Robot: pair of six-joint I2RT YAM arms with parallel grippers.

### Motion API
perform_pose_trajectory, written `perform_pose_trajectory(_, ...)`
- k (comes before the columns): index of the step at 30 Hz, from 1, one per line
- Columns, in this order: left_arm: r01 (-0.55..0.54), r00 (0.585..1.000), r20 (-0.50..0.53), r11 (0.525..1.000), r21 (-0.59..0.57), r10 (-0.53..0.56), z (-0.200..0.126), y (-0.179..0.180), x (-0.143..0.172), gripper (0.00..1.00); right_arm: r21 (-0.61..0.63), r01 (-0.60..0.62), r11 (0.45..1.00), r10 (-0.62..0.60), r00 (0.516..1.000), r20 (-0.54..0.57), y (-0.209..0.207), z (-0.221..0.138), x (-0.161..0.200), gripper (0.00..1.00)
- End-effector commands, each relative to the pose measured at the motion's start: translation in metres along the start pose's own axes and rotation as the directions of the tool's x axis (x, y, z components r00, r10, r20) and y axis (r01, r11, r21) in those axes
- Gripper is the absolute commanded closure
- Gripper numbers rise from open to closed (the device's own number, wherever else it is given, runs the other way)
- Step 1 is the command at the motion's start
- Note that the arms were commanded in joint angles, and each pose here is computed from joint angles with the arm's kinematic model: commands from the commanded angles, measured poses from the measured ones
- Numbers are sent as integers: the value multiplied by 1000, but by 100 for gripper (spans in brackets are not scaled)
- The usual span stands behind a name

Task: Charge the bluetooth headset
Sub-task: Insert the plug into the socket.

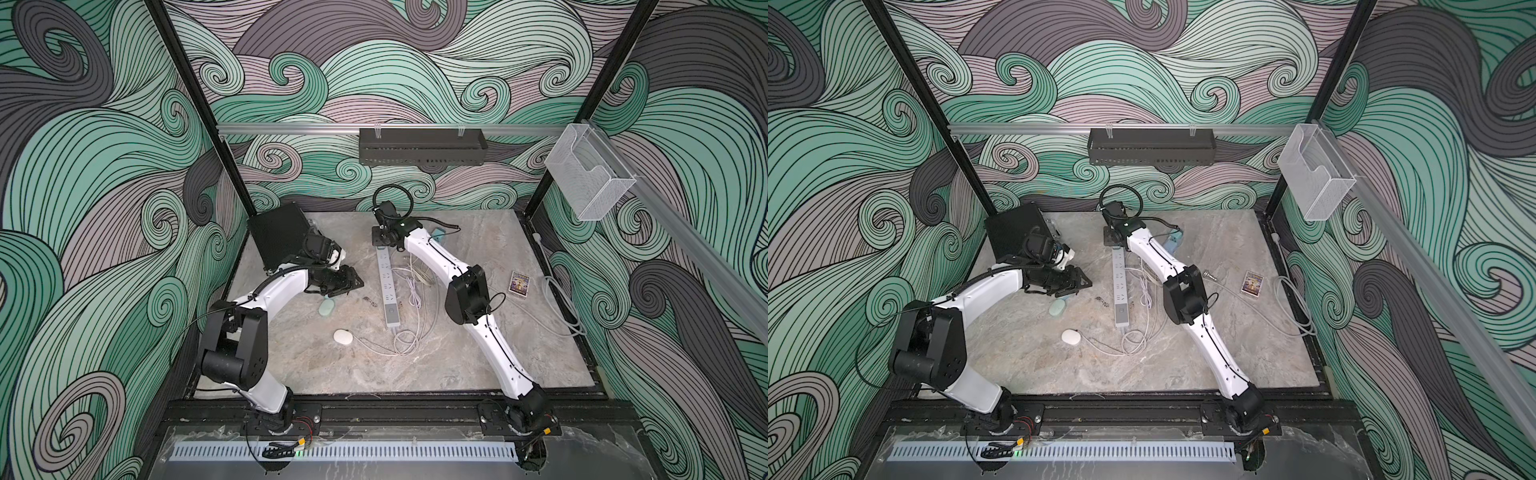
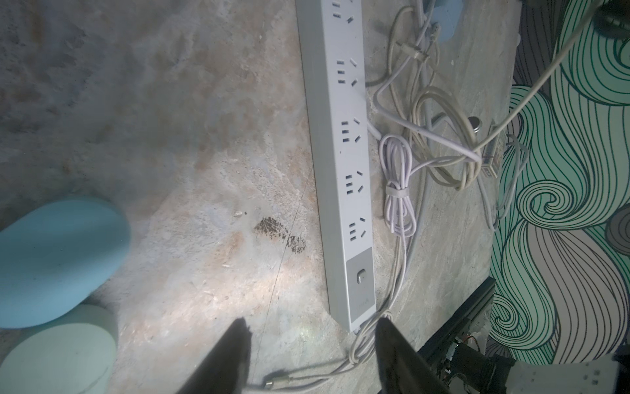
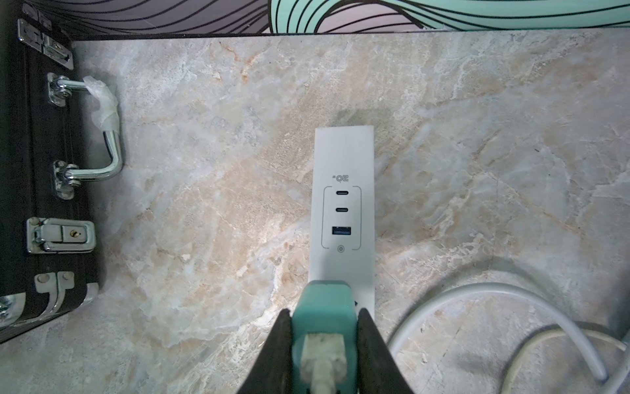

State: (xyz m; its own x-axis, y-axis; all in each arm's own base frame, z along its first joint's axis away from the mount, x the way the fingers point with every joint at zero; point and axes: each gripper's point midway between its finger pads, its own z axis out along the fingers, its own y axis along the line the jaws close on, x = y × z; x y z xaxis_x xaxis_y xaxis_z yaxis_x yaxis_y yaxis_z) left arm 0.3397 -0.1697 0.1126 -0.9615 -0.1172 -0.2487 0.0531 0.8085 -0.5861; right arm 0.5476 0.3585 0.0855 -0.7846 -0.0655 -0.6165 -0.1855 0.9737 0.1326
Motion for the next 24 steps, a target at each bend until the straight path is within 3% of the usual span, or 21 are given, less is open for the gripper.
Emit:
perform_pose_trajectory(1, -15, 1000, 11, 1000, 3, 14, -2, -1, -6, 41, 147, 120, 982, -59, 929, -365, -34, 45, 125, 100)
perform_pose_trajectory(18, -25, 1000, 4, 999, -36, 25, 6, 10, -7, 42, 122, 138, 983, -73, 898, -433, -39, 45, 140, 100)
perform_pose_trajectory(21, -22, 1000, -2, 999, -34, 22, 7, 10, -5, 42, 80, 62, 995, -22, 902, -431, -32, 45, 134, 100)
perform_pose_trajectory(24, -28, 1000, 1, 999, -40, 28, 6, 12, -4, 42, 86, 25, 996, 10, 923, -385, -32, 34, 112, 86)
